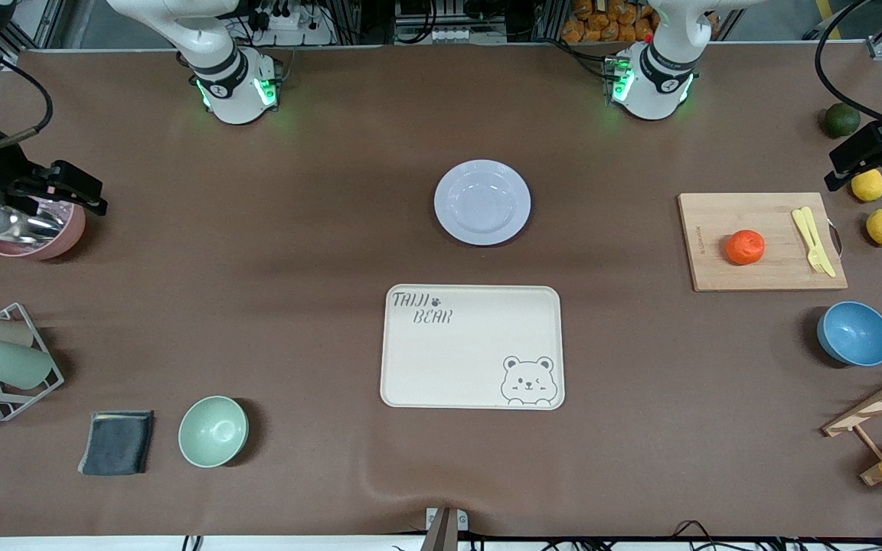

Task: Place orange and plate with both arms
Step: 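Reach the left gripper toward the orange on the cutting board, then grasp the orange with the left gripper while the right gripper reaches inward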

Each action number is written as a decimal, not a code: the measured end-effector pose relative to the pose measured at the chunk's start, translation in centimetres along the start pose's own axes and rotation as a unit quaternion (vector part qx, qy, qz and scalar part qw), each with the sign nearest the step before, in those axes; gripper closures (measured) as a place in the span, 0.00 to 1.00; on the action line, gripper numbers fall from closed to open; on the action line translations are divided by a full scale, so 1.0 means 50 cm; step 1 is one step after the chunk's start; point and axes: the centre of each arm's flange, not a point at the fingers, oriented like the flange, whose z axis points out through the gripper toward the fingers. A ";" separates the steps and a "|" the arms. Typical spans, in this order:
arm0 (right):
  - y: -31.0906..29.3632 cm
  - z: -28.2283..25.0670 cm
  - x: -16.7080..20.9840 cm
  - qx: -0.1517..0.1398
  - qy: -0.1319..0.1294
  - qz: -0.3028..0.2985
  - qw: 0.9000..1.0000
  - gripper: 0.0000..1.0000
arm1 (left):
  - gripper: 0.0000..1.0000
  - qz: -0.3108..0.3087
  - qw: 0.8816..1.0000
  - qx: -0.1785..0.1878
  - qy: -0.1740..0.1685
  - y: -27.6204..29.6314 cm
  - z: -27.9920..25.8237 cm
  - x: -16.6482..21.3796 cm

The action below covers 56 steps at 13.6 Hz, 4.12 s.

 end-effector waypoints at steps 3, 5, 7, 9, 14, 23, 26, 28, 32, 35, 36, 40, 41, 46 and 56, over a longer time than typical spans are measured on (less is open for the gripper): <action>0.000 0.001 -0.001 -0.001 -0.002 0.000 1.000 0.00 | 0.00 0.006 1.000 0.002 -0.003 -0.001 0.002 0.001; 0.002 0.002 -0.002 -0.002 -0.006 0.000 1.000 0.00 | 0.00 0.010 1.000 0.008 -0.001 -0.004 0.003 0.012; 0.002 0.005 -0.005 -0.002 -0.013 0.000 1.000 0.00 | 0.00 0.012 1.000 0.010 -0.020 -0.005 0.029 0.019; 0.001 0.015 -0.005 -0.003 -0.020 -0.001 1.000 0.00 | 0.00 0.008 0.999 0.014 -0.050 -0.020 0.090 0.025; -0.013 0.045 0.001 -0.004 -0.035 -0.007 0.999 0.00 | 0.00 -0.013 0.998 0.014 -0.056 -0.101 0.371 0.013; -0.026 0.125 0.013 0.052 -0.081 0.023 0.995 0.00 | 0.00 -0.022 0.995 0.052 -0.081 -0.212 0.671 -0.141; -0.038 0.151 0.022 0.075 -0.096 0.041 0.992 0.00 | 0.00 -0.030 0.994 0.050 -0.088 -0.234 0.714 -0.147; -0.046 0.172 0.030 0.093 -0.097 0.049 0.990 0.00 | 0.00 -0.038 0.994 0.046 -0.091 -0.253 0.755 -0.149; -0.059 0.223 0.038 0.140 -0.110 0.079 0.981 0.00 | 0.00 -0.036 0.993 0.040 -0.102 -0.252 0.807 -0.151; -0.056 0.267 0.040 0.156 -0.118 0.092 0.976 0.00 | 0.00 -0.036 0.993 0.037 -0.109 -0.253 0.833 -0.153; -0.058 0.282 0.041 0.160 -0.117 0.096 0.975 0.00 | 0.00 -0.039 0.992 0.036 -0.112 -0.259 0.843 -0.156; -0.078 0.340 0.047 0.189 -0.131 0.107 0.967 0.00 | 0.00 -0.045 0.992 0.031 -0.116 -0.273 0.884 -0.161; -0.090 0.350 0.049 0.191 -0.135 0.108 0.966 0.00 | 0.00 -0.045 0.992 0.030 -0.117 -0.272 0.891 -0.162; -0.159 0.387 0.040 0.195 -0.141 0.114 0.964 0.00 | 0.00 -0.043 0.991 0.028 -0.124 -0.269 0.909 -0.165; -0.220 0.459 0.021 0.253 -0.170 0.146 0.941 0.00 | 0.28 -0.010 0.994 0.020 -0.111 -0.200 0.914 -0.134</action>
